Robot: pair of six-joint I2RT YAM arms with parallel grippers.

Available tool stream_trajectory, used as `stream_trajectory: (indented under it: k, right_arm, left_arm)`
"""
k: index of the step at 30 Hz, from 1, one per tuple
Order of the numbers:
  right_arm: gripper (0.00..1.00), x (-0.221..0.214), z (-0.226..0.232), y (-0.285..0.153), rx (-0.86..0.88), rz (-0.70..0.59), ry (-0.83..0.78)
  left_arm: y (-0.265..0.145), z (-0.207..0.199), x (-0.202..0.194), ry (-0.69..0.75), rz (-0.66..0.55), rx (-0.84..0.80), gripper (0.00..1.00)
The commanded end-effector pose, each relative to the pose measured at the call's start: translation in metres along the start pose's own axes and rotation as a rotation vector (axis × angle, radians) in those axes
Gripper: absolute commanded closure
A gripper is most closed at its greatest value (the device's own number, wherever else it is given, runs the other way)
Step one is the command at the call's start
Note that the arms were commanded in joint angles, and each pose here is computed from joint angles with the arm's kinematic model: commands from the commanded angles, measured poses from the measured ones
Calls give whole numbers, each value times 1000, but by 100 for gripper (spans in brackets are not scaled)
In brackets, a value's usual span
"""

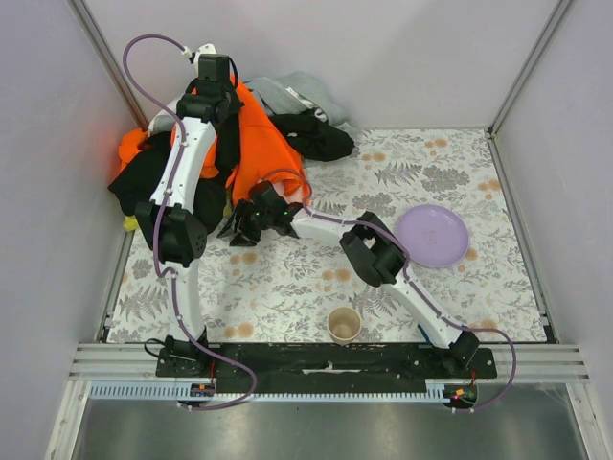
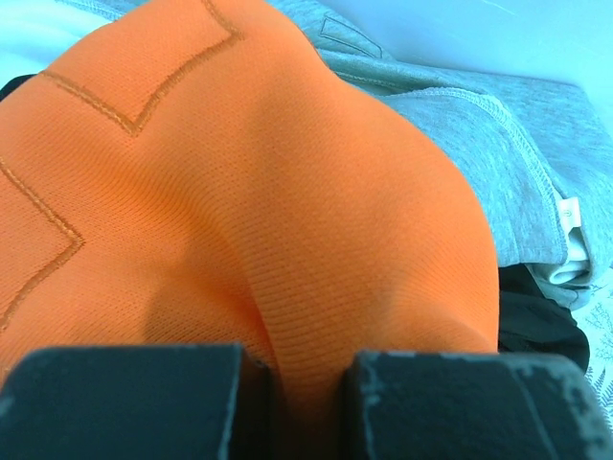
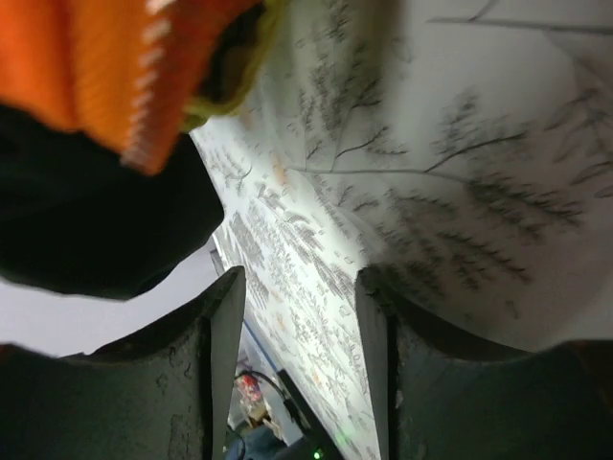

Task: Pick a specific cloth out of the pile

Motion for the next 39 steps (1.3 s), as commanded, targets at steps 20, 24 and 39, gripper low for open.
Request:
stream_trajectory:
  k: [20, 24, 39]
  right_arm:
    - [42, 87, 10, 17, 209, -160, 191]
    - [43, 85, 22, 16, 271, -142, 192]
    - [41, 87, 30, 26, 377, -132, 239]
  left_arm:
    - [-61, -22, 96, -96, -302, -149, 98]
    - [-59, -21, 91, -89, -290, -143, 98]
    - [-53, -17, 80, -78, -258, -127, 98]
Point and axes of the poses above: each gripper's point midway between its finger pads, its own y axis out along the fingers, its own z axis along the line the jaws close on, x = y × z, the point moved 2 cm from there along -y, back along the fingers, and after that the axes turned 3 degrees about y, right-handed, at the moved point
